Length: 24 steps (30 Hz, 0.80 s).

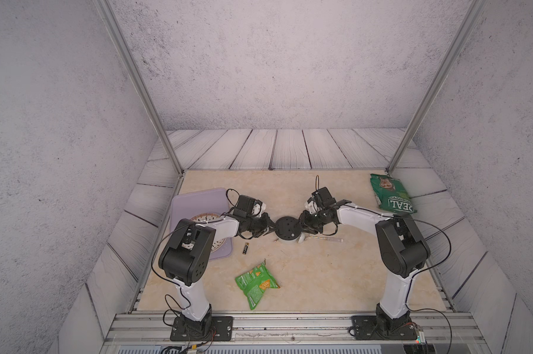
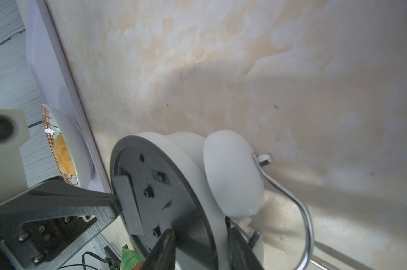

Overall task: Remove the battery from the alarm
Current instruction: Install the cover on the alarm.

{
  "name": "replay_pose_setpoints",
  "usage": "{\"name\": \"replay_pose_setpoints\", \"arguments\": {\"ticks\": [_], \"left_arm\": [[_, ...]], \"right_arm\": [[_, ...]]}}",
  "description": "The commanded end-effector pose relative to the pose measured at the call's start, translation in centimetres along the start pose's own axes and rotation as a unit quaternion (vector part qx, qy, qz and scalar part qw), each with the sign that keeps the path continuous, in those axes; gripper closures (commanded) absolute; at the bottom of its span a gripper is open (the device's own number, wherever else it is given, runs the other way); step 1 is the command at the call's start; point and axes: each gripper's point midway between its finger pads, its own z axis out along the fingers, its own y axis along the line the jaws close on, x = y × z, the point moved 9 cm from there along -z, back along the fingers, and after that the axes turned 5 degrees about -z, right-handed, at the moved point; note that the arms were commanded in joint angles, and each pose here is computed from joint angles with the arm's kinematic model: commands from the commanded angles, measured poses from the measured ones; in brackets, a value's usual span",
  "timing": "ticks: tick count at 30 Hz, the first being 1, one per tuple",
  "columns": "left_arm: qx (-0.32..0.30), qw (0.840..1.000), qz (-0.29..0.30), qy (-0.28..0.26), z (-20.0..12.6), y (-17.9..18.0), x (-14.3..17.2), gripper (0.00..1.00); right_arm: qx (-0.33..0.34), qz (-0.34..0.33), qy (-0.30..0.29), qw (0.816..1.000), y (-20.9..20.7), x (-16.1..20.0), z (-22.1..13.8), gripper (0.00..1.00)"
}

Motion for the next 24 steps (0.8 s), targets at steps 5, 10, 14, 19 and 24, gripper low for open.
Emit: {"name": "replay_pose_setpoints", "arguments": {"ticks": [5,10,14,19,24], "left_arm": [[-0.002,1.000,-0.004,0.021,0.91,0.36,0.30,1.00],[-0.020,0.999,-0.003,0.025,1.10,0.45,-0.01,1.00],[-0.033,0.998,0.036,0.026,0.59,-0.30,-0.32,1.00],[-0.040,0.997,0.049,0.042,0.97,-0.07,-0.42,1.00],[-0.055,0.997,0.047,0.039,0.76,0.04,-0.37,0.96]], "right_arm": [[0.023,0.012,0.003,1.000,-0.85,0.66,0.51,0.60],[0.020,0.009,0.006,1.000,-0.85,0.83,0.57,0.60],[0.018,0.000,0.007,1.000,-0.73,1.01,0.59,0.60],[0.016,-0.002,0.012,1.000,-0.83,1.12,0.79,0.59],[0.018,-0.005,0.008,1.000,-0.70,1.10,0.51,0.59]]}}
